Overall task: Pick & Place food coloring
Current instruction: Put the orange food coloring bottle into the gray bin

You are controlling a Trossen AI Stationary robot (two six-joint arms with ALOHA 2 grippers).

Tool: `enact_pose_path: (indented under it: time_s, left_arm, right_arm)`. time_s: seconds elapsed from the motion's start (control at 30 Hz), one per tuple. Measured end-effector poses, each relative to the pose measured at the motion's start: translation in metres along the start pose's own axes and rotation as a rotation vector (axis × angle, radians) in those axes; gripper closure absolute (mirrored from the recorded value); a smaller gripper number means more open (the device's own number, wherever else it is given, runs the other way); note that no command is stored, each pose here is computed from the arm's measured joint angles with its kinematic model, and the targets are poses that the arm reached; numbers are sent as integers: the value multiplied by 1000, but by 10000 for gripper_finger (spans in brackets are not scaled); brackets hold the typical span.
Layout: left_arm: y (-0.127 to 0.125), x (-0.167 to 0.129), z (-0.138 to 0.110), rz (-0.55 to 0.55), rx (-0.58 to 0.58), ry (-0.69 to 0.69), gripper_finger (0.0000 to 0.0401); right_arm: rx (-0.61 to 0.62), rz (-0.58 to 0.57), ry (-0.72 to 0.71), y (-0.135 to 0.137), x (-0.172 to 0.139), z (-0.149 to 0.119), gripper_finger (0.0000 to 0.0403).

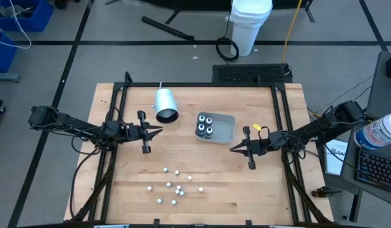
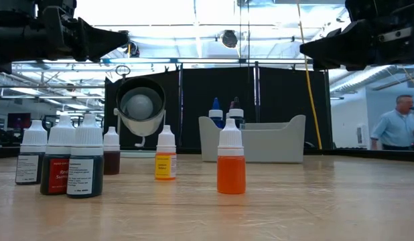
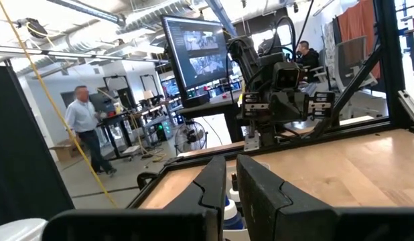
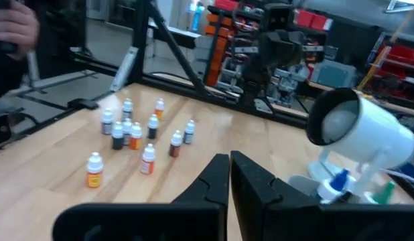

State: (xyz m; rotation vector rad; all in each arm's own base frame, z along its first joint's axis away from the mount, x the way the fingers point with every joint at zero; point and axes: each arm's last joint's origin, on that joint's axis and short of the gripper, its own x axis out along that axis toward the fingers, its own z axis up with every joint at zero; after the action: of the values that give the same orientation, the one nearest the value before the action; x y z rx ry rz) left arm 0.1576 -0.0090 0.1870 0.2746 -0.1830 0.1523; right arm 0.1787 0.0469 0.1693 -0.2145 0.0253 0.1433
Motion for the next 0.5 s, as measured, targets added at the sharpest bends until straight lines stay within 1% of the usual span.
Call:
enact_pose_path:
  time_s: [0.13,0.27,0.33,0.5]
  left_arm:
    - [0,0,0,0,2,0,354]
    - [0,0,0,1,11,-1,354]
    - [0,0,0,1,15,-2,354]
    - [0,0,0,-3,19,-4,354]
  right_arm:
    - [-44,54,-20,14,5,8,402]
    - [-71,73,-18,38,25,26,402]
    - [-92,81,18,51,36,31,402]
    - [-146,51,116,83,68,44,402]
